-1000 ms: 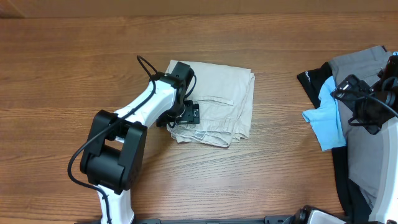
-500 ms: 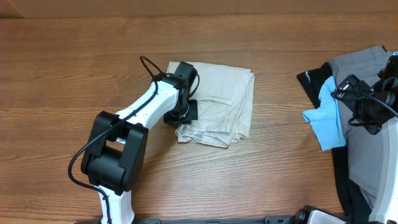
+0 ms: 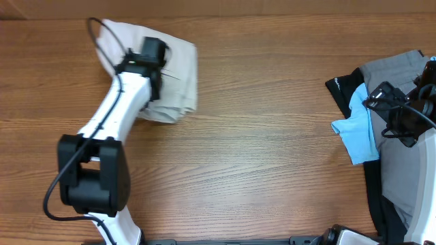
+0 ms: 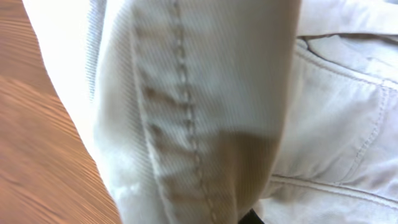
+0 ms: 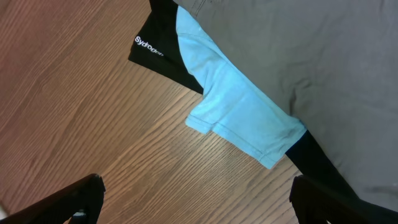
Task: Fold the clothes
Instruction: 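Drag the folded shorts with the left gripper to the table's upper-left corner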
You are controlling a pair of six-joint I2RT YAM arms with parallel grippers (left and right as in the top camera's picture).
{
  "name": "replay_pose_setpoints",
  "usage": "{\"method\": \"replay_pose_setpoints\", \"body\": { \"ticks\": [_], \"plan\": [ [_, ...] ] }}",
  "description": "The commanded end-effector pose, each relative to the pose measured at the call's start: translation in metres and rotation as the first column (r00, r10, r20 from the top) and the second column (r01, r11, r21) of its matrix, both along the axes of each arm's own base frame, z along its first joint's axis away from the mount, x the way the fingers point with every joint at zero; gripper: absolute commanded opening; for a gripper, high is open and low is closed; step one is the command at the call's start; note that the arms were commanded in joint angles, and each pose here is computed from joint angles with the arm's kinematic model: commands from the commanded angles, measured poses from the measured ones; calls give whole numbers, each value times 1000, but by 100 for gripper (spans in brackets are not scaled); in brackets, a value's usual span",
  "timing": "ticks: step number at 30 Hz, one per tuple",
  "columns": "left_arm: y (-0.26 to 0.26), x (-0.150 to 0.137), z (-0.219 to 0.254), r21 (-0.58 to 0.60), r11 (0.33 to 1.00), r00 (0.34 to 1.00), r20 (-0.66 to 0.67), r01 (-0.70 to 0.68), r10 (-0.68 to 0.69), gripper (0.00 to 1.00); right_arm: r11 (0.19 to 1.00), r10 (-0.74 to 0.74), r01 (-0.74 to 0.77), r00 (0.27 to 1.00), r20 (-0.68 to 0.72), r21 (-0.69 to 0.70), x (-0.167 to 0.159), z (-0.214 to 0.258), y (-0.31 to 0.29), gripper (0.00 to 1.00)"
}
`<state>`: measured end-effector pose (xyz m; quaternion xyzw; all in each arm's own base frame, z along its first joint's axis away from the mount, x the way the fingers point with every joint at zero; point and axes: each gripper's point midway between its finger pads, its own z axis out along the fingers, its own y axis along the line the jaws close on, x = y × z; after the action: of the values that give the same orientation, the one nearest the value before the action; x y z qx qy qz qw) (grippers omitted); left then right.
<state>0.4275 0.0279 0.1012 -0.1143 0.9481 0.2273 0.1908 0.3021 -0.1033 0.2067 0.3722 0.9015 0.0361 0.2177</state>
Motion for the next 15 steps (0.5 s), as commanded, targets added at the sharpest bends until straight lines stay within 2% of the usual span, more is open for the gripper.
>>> {"method": "replay_pose_setpoints", "body": {
  "ticks": [1, 6, 11, 12, 13, 15],
  "plan": [
    [62, 13, 33, 116, 992, 996, 75, -56, 48, 4, 1000, -5, 5, 1000, 6, -4, 0, 1, -2, 100],
    [110, 27, 44, 162, 986, 995, 95, -24, 9, 4, 1000, -5, 5, 1000, 6, -4, 0, 1, -2, 100],
    [150, 37, 44, 90, 996, 986, 164, -12, -3, 6, 1000, -5, 5, 1000, 6, -4, 0, 1, -2, 100],
    [157, 38, 42, 76, 997, 984, 177, -21, 7, 7, 1000, -5, 5, 1000, 6, -3, 0, 1, -2, 100],
    [168, 37, 38, 62, 997, 982, 185, -38, 26, 13, 1000, -5, 5, 1000, 6, -4, 0, 1, -2, 100],
    [180, 35, 32, 62, 996, 982, 180, -60, 48, 13, 1000, -5, 5, 1000, 6, -4, 0, 1, -2, 100]
  ]
}}
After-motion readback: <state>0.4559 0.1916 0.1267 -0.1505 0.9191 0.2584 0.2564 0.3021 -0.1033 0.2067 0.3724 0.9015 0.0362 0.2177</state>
